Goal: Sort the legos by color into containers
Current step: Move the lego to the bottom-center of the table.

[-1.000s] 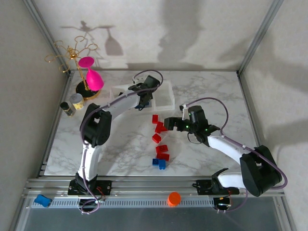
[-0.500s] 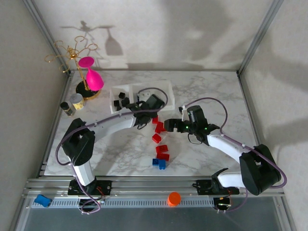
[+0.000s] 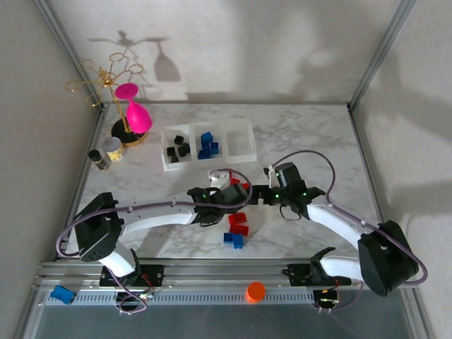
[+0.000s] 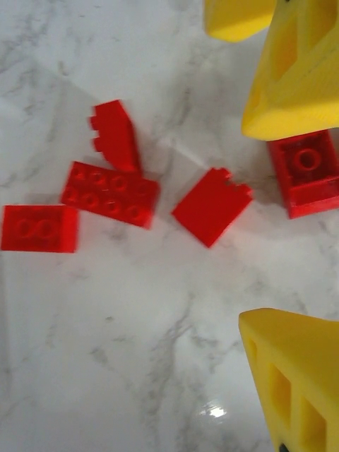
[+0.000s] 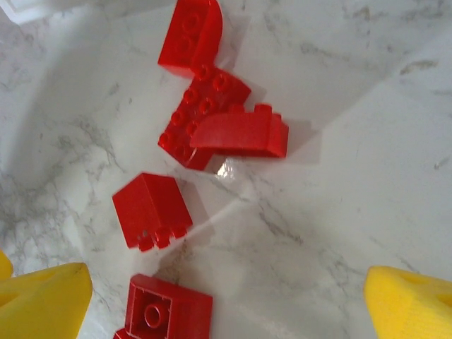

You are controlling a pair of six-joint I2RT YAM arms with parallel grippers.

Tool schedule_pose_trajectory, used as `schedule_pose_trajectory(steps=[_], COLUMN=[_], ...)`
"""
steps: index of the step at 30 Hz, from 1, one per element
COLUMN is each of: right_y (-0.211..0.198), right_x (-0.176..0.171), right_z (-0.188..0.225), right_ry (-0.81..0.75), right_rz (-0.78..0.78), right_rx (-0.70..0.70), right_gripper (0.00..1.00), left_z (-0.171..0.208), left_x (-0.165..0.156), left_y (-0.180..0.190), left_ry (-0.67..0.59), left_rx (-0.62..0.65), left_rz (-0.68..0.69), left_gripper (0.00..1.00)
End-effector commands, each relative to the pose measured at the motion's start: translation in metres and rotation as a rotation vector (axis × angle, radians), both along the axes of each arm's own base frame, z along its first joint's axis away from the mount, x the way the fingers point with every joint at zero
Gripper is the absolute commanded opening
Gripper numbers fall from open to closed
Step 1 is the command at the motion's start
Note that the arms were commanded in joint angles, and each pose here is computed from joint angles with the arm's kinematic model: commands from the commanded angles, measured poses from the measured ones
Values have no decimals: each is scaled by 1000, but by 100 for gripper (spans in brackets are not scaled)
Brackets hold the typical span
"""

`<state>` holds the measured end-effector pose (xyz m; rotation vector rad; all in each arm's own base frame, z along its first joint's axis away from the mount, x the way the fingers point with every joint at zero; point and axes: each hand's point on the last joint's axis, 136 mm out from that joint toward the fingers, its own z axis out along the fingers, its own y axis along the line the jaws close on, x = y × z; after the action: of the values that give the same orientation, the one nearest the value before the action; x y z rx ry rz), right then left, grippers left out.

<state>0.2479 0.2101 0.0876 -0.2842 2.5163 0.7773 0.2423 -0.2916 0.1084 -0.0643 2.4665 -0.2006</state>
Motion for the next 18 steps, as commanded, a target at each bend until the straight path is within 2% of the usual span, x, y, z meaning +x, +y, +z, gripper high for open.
schedule_pose_trajectory(steps=[1, 9, 18], right_y=[-5, -19, -26], right_x=[-14, -25, -25], right_z=[-7, -23, -20], right_ry=[22, 50, 26], right_rz=[-11, -54, -79], right_rx=[-25, -79, -91], right_gripper=[99, 99, 99], left_z=[-12, -45, -62], left_x=[-23, -71, -90], left_y=[7, -2, 1], left_ry=[56, 178, 234], left_rx=[-8, -47, -56], left_rz=[37, -10, -21], left_gripper=[66, 69, 67])
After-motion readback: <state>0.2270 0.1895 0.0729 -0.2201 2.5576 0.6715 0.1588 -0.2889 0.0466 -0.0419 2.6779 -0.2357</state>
